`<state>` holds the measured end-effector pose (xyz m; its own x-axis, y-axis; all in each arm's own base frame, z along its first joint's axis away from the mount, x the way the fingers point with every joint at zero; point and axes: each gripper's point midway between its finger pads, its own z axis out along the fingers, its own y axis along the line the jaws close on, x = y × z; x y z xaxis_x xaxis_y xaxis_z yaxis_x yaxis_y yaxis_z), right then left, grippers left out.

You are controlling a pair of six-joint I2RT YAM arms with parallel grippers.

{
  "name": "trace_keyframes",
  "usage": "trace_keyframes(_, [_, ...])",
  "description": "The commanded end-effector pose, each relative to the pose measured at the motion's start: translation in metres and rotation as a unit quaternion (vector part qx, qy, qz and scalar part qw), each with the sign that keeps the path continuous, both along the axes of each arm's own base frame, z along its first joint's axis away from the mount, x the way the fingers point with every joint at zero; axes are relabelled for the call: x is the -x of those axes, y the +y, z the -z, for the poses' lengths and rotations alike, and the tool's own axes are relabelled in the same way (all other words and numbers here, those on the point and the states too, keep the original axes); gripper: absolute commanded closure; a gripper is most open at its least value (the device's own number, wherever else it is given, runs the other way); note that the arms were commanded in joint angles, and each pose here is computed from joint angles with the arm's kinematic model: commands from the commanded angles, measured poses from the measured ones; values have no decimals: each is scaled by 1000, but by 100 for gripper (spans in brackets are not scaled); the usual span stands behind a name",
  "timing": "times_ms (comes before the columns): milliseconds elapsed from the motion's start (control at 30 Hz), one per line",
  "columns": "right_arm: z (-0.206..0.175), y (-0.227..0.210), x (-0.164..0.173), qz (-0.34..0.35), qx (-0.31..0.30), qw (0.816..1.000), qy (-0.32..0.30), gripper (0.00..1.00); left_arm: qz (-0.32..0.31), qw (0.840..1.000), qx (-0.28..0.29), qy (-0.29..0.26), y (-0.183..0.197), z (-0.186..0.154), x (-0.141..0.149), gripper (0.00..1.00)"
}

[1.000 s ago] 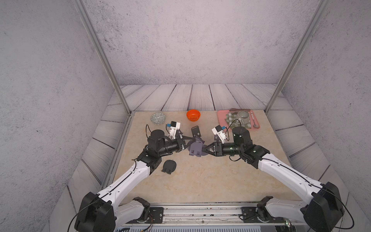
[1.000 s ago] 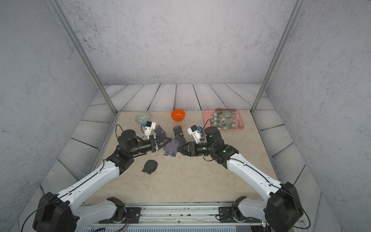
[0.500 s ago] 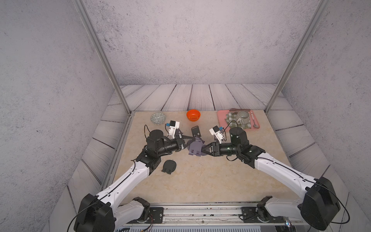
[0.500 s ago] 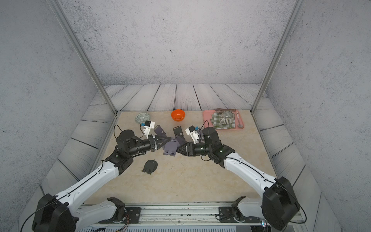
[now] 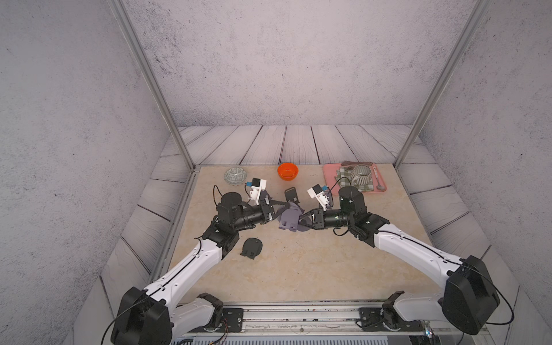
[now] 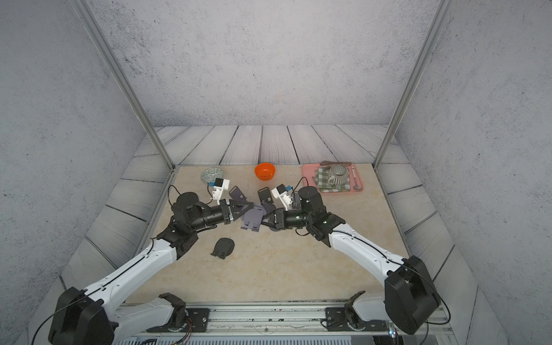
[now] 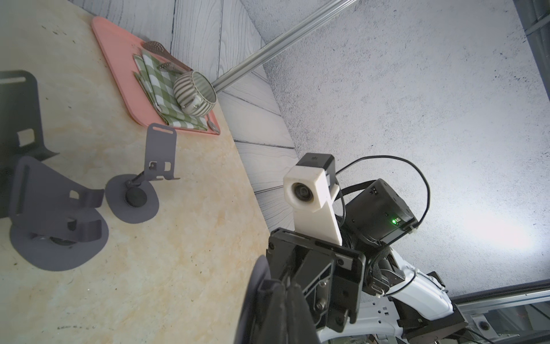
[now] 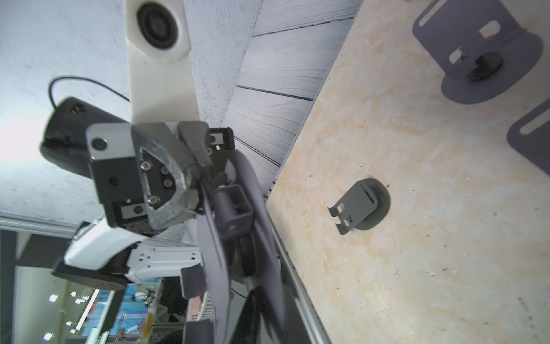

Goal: Open the phone stand

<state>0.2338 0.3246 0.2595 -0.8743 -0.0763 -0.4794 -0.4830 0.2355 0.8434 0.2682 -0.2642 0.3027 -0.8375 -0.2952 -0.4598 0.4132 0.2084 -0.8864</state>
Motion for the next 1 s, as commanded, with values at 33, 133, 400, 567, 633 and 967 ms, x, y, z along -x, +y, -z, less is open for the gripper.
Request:
trace_keyframes(33, [-8,8,-3,-5,-9,1000,-12,100,42,998,21,-32,-9,-20,17,100])
trace_keyframes(133, [-9,7,3,-18,-10,1000,-7,100,44,998,10,-41,-7,-21,19,100])
trace_keyframes(400, [-3,-11,28,-81,71,994,-29,100,104,993,-26,-55,-9,-24,44,100])
trace_keyframes(567, [-17,-6,31,-117,64,990,-49,100,135,989,-25,-50,-14,-22,53,93])
trace_keyframes(633, [-21,-6,31,-124,67,988,-61,100,146,988,-26,-51,-15,-25,56,86])
trace_keyframes(967, [-34,-6,30,-143,83,983,-78,100,177,982,-48,-46,-17,-22,64,71])
